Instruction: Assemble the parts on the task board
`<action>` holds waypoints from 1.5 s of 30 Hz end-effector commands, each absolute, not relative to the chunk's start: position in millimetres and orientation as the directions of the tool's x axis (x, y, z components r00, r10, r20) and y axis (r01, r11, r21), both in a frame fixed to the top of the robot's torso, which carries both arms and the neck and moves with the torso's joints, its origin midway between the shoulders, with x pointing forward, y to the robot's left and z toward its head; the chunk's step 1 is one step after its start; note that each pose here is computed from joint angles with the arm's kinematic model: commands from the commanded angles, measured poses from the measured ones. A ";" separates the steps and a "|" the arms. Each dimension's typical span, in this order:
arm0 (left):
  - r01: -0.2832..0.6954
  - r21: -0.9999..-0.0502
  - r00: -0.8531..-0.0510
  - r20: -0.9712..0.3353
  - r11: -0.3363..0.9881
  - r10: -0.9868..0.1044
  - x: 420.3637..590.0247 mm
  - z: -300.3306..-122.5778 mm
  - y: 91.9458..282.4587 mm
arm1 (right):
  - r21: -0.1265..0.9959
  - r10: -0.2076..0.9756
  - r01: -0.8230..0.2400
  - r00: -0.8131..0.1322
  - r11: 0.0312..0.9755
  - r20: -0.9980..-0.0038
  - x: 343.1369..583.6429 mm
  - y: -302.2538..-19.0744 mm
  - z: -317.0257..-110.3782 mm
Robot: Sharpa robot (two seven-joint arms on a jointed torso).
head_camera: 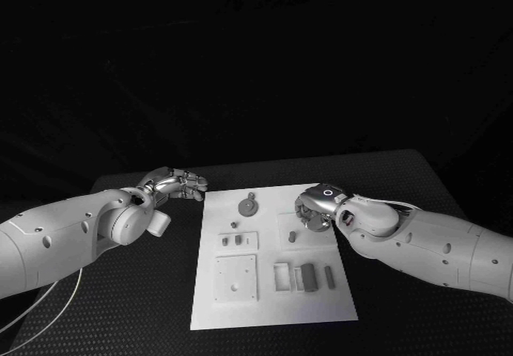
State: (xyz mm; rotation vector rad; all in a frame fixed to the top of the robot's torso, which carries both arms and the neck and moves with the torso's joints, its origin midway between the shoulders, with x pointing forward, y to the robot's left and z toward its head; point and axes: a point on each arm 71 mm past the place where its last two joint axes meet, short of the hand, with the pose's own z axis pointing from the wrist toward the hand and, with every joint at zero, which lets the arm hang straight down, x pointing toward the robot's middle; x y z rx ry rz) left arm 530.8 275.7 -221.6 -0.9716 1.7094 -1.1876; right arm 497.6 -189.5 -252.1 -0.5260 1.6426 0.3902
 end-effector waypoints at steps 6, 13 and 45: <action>-0.129 -0.958 -0.380 -0.192 0.257 -0.905 530.6 -220.4 274.0 | -0.092 -0.177 -0.564 -0.098 0.821 -0.979 495.5 -186.1 -257.0; -0.127 -0.958 -0.378 -0.193 0.258 -0.905 530.7 -220.3 273.9 | -0.097 -0.164 -0.565 -0.070 0.819 -0.984 494.2 -183.8 -254.8; -0.126 -0.958 -0.376 -0.195 0.258 -0.906 531.2 -220.3 274.9 | 0.026 -0.034 -0.537 -0.102 0.843 -0.994 495.5 -185.3 -226.9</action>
